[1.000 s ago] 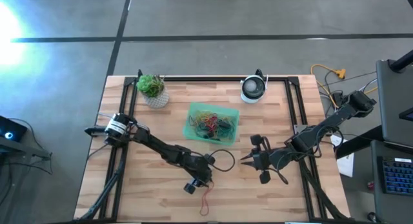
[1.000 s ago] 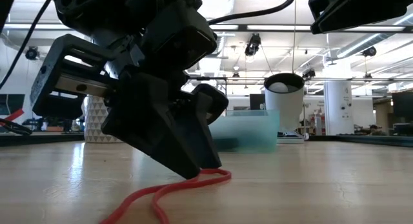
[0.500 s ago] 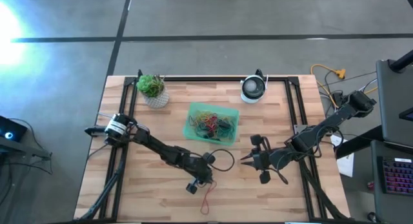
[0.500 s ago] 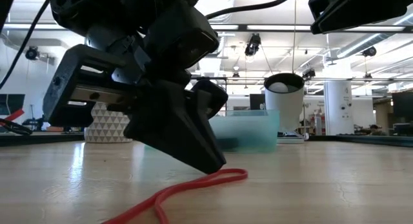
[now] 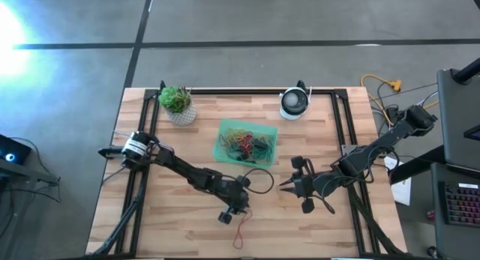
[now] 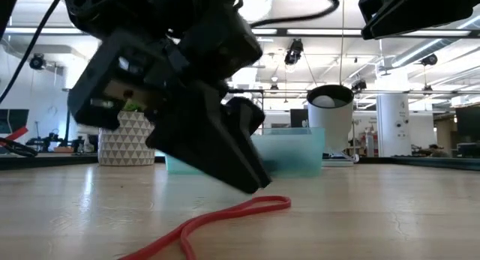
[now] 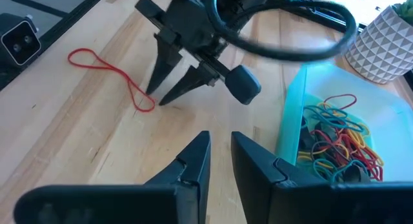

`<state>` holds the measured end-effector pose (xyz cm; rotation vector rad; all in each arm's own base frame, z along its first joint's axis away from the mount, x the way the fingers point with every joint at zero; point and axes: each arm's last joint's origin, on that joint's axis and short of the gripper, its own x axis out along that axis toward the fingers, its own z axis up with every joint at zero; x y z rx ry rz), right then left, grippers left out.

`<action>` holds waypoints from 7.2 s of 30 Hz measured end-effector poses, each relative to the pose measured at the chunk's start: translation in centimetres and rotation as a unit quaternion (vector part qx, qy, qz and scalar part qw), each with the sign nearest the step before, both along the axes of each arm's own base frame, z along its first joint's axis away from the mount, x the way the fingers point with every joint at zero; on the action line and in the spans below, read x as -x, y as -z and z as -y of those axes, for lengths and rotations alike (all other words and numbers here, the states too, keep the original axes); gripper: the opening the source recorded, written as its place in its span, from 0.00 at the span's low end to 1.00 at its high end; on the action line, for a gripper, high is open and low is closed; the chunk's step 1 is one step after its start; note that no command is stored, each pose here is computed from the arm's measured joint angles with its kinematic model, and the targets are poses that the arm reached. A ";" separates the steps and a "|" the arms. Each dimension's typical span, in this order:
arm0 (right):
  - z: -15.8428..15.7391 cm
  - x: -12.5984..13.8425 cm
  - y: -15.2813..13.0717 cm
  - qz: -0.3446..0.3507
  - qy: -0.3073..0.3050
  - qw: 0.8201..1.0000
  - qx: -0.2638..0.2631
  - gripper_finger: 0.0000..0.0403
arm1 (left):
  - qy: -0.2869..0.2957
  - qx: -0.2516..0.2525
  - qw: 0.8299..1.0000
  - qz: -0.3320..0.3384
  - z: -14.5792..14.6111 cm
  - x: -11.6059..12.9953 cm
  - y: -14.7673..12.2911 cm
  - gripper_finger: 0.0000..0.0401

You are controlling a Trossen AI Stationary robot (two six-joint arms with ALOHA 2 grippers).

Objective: Pick and place rubber bands into bin
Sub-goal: Put the red rubber band into the green bin

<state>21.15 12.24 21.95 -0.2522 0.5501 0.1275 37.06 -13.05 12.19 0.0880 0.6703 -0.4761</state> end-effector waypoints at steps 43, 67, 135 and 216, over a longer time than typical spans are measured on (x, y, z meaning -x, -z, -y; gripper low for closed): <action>0.0 0.0 0.0 0.000 0.000 1.000 0.000 0.14 | 0.069 0.037 0.995 0.060 1.5 -2.6 2.7 0.30; 0.1 0.1 0.2 -0.010 0.001 1.000 0.005 0.14 | 0.059 0.009 0.998 0.010 0.3 -2.1 -0.2 0.30; 0.1 0.2 0.2 -0.013 0.001 1.000 0.007 0.14 | -0.088 -0.187 0.977 0.048 -2.7 1.7 -9.8 0.00; 0.1 0.1 0.1 -0.007 0.006 1.000 -0.005 0.14 | -0.314 -0.132 0.939 0.044 -19.8 3.2 -10.2 0.25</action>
